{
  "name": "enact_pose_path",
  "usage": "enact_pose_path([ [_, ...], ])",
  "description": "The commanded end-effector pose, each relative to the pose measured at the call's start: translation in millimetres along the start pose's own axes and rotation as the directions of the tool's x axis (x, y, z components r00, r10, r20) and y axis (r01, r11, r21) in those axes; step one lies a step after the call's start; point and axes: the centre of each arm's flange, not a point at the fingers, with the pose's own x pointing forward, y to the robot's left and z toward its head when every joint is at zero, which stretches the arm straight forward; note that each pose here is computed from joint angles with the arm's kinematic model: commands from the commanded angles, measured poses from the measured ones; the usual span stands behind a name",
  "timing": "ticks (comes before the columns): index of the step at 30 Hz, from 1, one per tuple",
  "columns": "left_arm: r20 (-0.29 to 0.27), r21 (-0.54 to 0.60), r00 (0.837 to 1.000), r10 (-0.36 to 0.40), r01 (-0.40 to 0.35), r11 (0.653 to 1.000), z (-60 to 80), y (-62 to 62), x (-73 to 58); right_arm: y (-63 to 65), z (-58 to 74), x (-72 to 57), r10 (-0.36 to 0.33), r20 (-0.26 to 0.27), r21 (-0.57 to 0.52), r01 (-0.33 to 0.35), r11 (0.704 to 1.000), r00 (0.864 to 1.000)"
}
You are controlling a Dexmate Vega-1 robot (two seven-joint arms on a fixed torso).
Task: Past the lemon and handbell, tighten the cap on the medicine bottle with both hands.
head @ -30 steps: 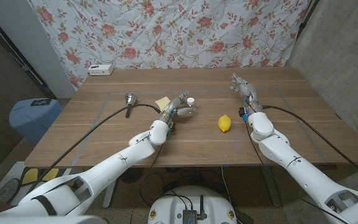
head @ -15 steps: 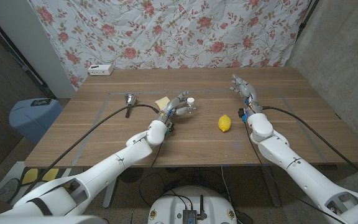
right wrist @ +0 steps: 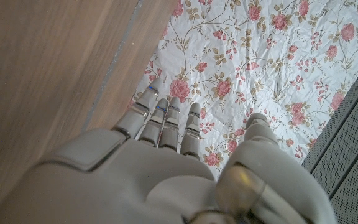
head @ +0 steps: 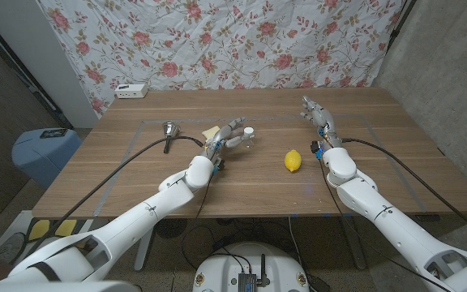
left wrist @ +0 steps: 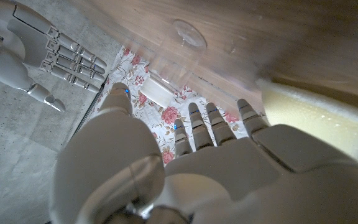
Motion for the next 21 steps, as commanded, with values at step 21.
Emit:
enact_pose_path([
  [21,0.096,-0.242,0.992,0.077,-0.051,0.969,-8.2,43.8,-11.8,6.1,5.9,7.7,0.008,0.029,-0.061,-0.007,0.998,1.000],
])
